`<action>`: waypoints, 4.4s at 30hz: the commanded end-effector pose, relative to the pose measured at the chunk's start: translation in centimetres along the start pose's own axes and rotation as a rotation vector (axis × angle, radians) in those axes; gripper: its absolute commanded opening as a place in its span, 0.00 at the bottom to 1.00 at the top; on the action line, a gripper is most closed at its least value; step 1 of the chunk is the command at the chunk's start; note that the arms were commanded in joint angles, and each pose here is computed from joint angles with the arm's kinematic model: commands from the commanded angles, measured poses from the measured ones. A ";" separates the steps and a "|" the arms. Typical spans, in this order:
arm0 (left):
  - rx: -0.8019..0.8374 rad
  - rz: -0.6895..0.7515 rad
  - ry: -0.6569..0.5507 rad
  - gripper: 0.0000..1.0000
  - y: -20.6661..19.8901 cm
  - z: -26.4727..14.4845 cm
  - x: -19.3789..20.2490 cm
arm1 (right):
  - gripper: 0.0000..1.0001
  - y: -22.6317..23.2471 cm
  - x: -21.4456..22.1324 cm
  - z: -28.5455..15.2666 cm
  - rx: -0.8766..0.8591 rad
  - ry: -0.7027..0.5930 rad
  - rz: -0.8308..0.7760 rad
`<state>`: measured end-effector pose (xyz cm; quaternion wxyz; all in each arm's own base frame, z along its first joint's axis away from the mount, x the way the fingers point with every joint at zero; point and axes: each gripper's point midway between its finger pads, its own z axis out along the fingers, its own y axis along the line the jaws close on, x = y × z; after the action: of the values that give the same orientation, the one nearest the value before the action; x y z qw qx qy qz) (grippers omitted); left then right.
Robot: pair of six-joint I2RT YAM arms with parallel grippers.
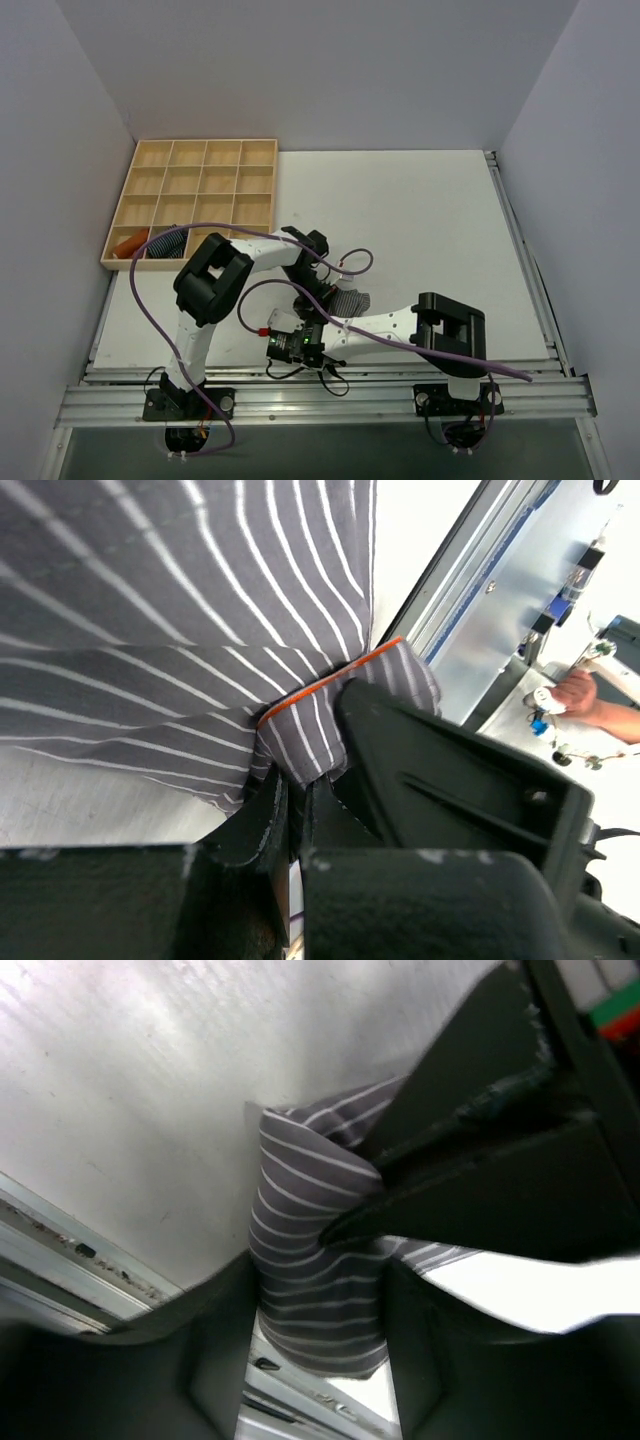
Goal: Roll the underwear
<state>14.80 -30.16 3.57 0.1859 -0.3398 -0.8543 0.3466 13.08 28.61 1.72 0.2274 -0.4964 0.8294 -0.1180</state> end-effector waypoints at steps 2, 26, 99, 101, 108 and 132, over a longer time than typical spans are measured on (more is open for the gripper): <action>0.010 -0.037 -0.069 0.03 -0.2 -1.5 -0.7 | 0.23 1.2 3.3 1.9 -0.042 0.138 -0.063; -0.189 -0.270 -0.681 0.33 4.8 -18.4 -5.6 | 0.00 -3.2 -5.8 2.3 -0.756 -0.234 0.538; -0.079 0.091 -0.532 0.49 4.8 -8.5 -6.7 | 0.19 -2.8 -0.8 7.3 -1.369 -0.058 0.659; -0.078 0.089 -0.534 0.51 4.8 -8.3 -6.6 | 0.19 -2.8 -0.8 7.3 -1.366 -0.057 0.659; -0.024 0.083 -0.539 0.53 4.1 -7.9 -6.6 | 0.19 -2.9 -0.8 7.7 -1.351 -0.052 0.667; -0.070 -0.006 -0.404 0.02 5.3 -4.7 -6.4 | 0.45 -8.5 -2.8 9.4 -0.904 -0.127 0.838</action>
<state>25.19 -29.54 3.53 -0.0221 -0.2591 -0.8819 0.3933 21.43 29.77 2.60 -0.0314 -0.1865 0.8449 0.5003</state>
